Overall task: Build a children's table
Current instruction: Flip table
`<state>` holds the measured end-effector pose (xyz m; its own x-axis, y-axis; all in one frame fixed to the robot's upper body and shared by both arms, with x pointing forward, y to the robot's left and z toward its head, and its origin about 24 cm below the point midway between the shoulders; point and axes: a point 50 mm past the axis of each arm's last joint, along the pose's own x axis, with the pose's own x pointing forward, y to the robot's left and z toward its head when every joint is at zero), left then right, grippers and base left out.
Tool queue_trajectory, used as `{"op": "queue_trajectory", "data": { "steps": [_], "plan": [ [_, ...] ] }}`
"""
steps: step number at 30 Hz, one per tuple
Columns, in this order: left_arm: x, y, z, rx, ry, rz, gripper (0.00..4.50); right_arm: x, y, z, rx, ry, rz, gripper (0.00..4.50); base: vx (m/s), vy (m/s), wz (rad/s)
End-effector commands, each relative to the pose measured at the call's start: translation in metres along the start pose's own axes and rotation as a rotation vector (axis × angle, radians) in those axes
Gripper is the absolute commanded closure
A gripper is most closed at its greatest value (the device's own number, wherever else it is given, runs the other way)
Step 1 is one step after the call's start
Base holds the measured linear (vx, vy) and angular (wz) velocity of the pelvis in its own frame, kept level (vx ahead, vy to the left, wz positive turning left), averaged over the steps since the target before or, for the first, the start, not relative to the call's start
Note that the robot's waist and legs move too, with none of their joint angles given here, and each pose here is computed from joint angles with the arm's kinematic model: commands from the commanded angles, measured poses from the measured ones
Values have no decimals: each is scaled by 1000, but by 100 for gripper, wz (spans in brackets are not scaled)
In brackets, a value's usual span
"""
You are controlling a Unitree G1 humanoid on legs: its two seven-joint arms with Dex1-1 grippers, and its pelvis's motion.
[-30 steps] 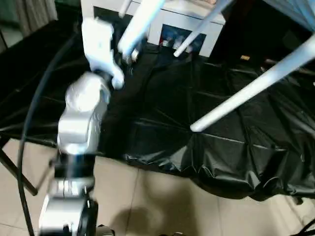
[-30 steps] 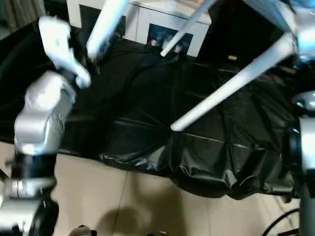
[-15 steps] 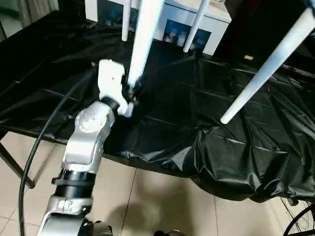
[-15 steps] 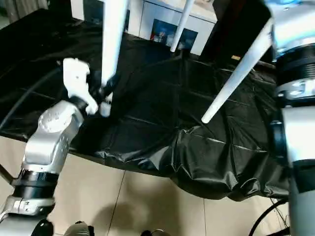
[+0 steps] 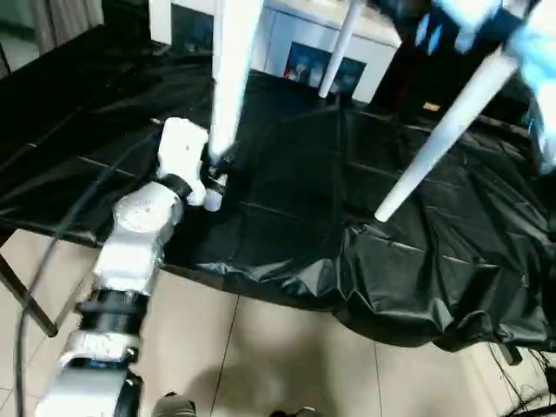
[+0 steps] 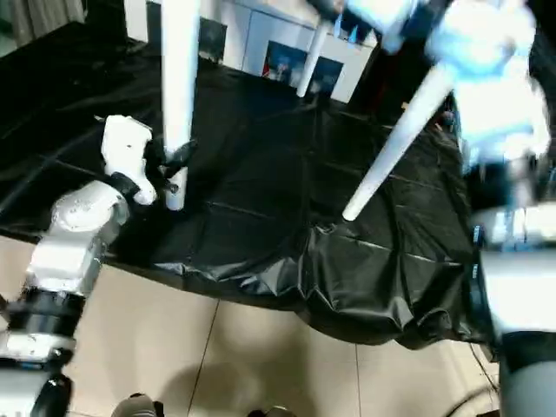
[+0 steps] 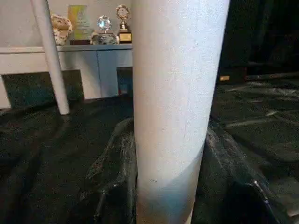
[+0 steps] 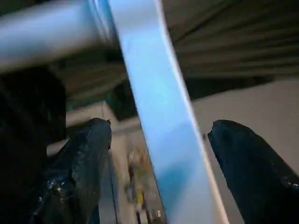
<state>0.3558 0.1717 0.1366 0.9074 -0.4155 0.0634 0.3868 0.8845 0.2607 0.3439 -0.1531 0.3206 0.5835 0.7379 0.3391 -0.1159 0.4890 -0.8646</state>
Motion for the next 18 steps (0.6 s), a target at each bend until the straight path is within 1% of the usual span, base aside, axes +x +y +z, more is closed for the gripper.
{"op": "queue_trajectory", "data": {
  "steps": [1,2,3,4,6,7,8,9,10,12,14,15,16,18],
  "plan": [
    [6,-4,7,48,-18,-26,289,-7,-14,9,-2,-40,-69,82,0,0,0],
    [4,0,9,61,-20,7,289,-11,-12,15,23,-68,-90,82,0,0,0],
    [4,0,9,61,-20,7,289,-11,-12,15,23,-68,-90,82,0,0,0],
    [0,2,10,21,-34,9,254,-16,-8,18,68,-81,-109,82,0,0,0],
    [-6,3,12,-4,-51,12,219,-24,3,18,167,-76,-119,82,0,0,0],
    [-12,6,12,-2,-60,30,220,-32,15,15,231,-56,-113,82,0,0,0],
    [-15,7,13,2,-64,41,220,-37,22,13,263,-43,-109,82,0,0,0],
    [-18,8,14,5,-66,49,202,-42,28,11,300,-29,-117,82,0,0,0],
    [-24,10,16,16,-70,65,188,-51,40,6,363,4,-134,82,0,0,0],
    [-30,11,18,18,-77,81,179,-63,52,1,439,45,-160,82,0,0,0],
    [-33,11,20,14,-81,84,179,-69,58,-2,468,74,-173,82,0,0,0],
    [-38,7,22,0,-97,86,179,-86,70,-14,520,162,-217,82,0,0,0],
    [-41,5,23,-10,-104,89,179,-96,77,-20,550,208,-242,82,0,0,0],
    [-43,3,23,-25,-113,90,179,-105,81,-24,576,248,-264,82,0,0,0]
  ]
}}
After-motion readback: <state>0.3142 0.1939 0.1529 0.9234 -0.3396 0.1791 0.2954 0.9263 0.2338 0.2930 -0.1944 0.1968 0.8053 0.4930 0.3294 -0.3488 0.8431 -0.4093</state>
